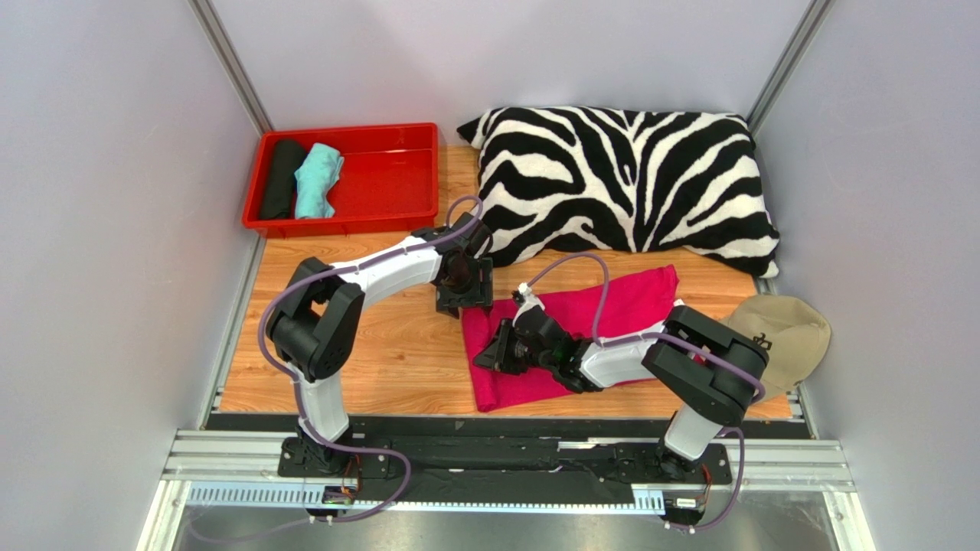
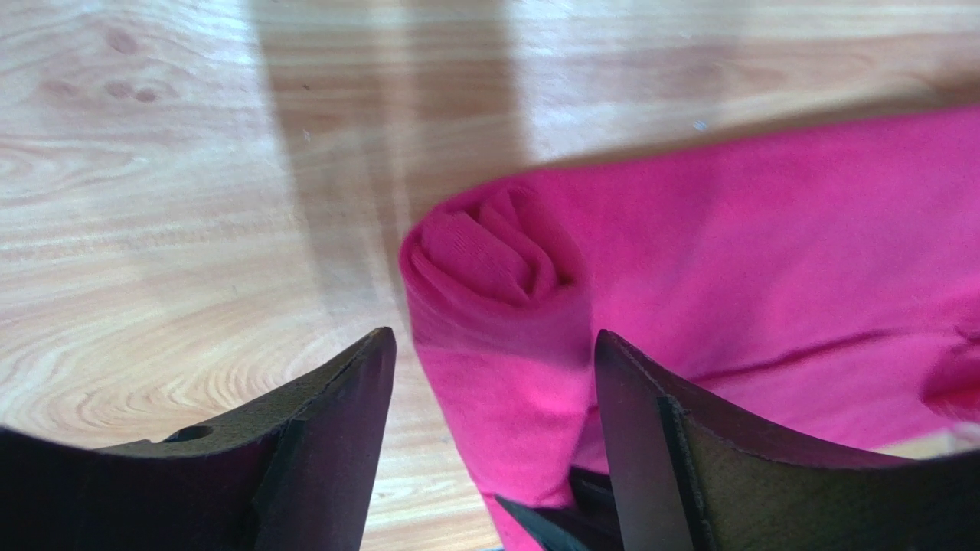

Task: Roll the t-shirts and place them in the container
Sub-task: Roll the T-shirt to the center of the board.

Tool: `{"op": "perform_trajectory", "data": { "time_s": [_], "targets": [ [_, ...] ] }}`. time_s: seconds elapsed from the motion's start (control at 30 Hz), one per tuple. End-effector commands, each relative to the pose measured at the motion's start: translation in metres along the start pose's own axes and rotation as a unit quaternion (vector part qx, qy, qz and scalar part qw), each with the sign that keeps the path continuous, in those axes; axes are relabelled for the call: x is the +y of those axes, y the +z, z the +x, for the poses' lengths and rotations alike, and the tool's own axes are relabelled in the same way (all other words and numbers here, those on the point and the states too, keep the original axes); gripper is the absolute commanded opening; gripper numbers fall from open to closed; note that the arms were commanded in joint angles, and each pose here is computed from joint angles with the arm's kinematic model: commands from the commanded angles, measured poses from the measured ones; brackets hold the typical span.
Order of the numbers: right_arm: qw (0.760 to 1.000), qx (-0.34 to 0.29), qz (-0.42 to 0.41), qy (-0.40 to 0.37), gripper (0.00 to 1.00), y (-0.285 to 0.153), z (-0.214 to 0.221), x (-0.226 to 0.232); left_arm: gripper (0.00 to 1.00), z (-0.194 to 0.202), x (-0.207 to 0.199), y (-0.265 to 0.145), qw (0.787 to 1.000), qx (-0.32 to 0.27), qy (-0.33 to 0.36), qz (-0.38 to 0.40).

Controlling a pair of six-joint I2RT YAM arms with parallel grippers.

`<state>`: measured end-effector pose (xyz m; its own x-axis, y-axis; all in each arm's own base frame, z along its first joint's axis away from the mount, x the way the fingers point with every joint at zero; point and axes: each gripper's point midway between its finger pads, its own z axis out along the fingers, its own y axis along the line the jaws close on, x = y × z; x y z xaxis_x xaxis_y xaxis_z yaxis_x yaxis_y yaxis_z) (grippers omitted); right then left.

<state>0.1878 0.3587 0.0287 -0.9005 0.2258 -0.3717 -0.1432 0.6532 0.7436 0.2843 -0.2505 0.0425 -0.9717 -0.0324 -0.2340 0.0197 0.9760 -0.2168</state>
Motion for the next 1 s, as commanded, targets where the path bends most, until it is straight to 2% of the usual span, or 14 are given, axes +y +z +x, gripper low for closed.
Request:
{"op": "perform_trajectory", "data": {
  "time_s": [0.0, 0.2, 0.3, 0.43, 0.6, 0.7, 0.77, 0.87, 0.9, 0.97],
  "targets": [
    [1.000, -0.001, 0.022, -0.009, 0.14, 0.006, 0.003, -0.012, 0.70, -0.013, 0.004, 0.002, 0.999, -0.018, -0.009, -0.031],
    [1.000, -0.002, 0.019, -0.008, 0.13, 0.005, 0.002, -0.011, 0.56, -0.013, 0.024, 0.000, 0.996, -0.019, -0.003, -0.088],
    [1.000, -0.003, 0.019, -0.006, 0.13, 0.004, 0.003, -0.012, 0.43, -0.013, 0.030, 0.000, 0.994, -0.014, 0.005, -0.109],
    [1.000, -0.008, 0.014, -0.001, 0.15, 0.003, 0.005, -0.014, 0.18, -0.015, 0.026, -0.001, 0.993, -0.008, 0.017, -0.116],
    [1.000, -0.010, 0.025, -0.008, 0.16, 0.003, 0.007, -0.017, 0.00, -0.009, 0.015, -0.006, 0.991, 0.002, 0.053, -0.125],
    [0.999, -0.020, 0.036, -0.023, 0.23, 0.003, 0.006, -0.015, 0.00, -0.003, 0.014, -0.007, 0.989, 0.017, 0.057, -0.137],
    [0.998, -0.023, 0.044, -0.034, 0.24, 0.001, 0.006, -0.014, 0.00, -0.010, 0.011, -0.013, 0.987, 0.018, 0.057, -0.147],
    [0.997, -0.031, 0.052, -0.043, 0.35, -0.001, 0.003, -0.012, 0.00, -0.008, 0.015, -0.016, 0.983, 0.026, 0.056, -0.170],
    [0.997, -0.033, 0.053, -0.047, 0.42, -0.002, 0.003, -0.009, 0.00, -0.007, 0.015, -0.017, 0.983, 0.026, 0.053, -0.173],
    [0.995, -0.046, 0.068, -0.057, 0.48, -0.007, -0.002, -0.011, 0.00, -0.006, 0.016, -0.016, 0.982, 0.028, 0.050, -0.179]
  ]
}}
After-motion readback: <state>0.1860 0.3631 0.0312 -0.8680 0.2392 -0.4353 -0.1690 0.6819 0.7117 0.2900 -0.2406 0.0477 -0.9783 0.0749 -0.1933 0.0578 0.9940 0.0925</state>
